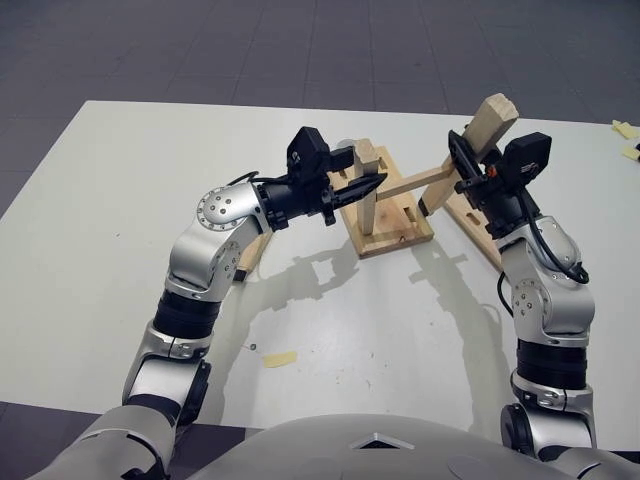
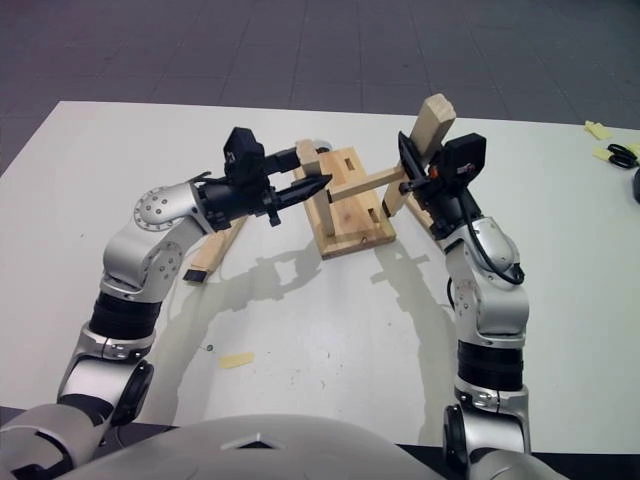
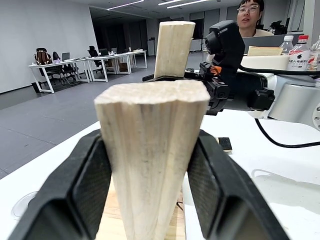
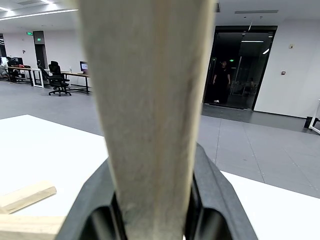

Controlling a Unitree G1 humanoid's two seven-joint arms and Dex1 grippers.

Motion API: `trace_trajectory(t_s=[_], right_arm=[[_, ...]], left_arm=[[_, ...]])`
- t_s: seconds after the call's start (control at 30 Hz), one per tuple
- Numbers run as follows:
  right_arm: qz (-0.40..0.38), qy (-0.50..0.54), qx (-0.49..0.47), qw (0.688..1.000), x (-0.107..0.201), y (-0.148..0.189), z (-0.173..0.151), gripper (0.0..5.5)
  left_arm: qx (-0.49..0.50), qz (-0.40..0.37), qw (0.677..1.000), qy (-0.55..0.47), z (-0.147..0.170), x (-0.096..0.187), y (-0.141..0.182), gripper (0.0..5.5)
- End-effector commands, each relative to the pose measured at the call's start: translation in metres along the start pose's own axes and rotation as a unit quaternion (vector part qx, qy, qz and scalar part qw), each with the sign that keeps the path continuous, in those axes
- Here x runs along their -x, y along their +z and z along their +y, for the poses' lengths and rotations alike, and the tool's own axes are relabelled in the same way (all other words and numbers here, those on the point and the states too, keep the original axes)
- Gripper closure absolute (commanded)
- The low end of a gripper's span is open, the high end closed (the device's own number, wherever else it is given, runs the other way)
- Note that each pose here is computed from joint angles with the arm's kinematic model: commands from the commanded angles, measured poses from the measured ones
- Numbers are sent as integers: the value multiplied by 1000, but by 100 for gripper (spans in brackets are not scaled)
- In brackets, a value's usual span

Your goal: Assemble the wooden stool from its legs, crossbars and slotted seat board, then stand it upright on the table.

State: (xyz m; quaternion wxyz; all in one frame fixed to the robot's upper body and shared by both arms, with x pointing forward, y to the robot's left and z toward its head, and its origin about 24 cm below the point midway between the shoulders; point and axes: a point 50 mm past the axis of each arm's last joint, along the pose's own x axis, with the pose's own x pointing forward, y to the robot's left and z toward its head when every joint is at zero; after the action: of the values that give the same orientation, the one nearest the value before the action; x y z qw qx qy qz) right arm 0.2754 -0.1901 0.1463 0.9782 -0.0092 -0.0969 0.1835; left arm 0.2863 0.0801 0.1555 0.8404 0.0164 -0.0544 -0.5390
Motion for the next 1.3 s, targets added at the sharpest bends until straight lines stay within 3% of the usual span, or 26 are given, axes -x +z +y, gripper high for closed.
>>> trace_trajectory(t_s=[0.03,0.27,0.4,0.67,0.83,0.97,1.1,1.23,1.3], right_arm=[[-58,107,-33,992,-14,26,30,448],[-48,108,-72,990,-16,29,29,448],[39,124,-120,984,-12,9,33,448],[131,95,-174,971,-1,-20,35,448],[86,79,-256,960,-13,-2,30,448],[65,92,-234,966,-17,10,28,445],[142,111,-192,965,-4,-11,38,445],[288,95,-188,934,16,-49,32,447],[318,92,-179,927,17,-52,27,447]], left_arm=[[50,81,995,30,-3,6,-36,342],[52,84,995,23,-12,5,-39,342],[48,87,995,27,-10,6,-40,342],[36,97,994,24,-11,6,-41,342],[36,98,994,23,-12,5,-43,342],[35,98,994,23,-11,5,-43,342],[32,97,994,24,-10,5,-41,342],[31,100,994,27,-10,6,-43,342],[30,101,994,28,-10,7,-43,342]])
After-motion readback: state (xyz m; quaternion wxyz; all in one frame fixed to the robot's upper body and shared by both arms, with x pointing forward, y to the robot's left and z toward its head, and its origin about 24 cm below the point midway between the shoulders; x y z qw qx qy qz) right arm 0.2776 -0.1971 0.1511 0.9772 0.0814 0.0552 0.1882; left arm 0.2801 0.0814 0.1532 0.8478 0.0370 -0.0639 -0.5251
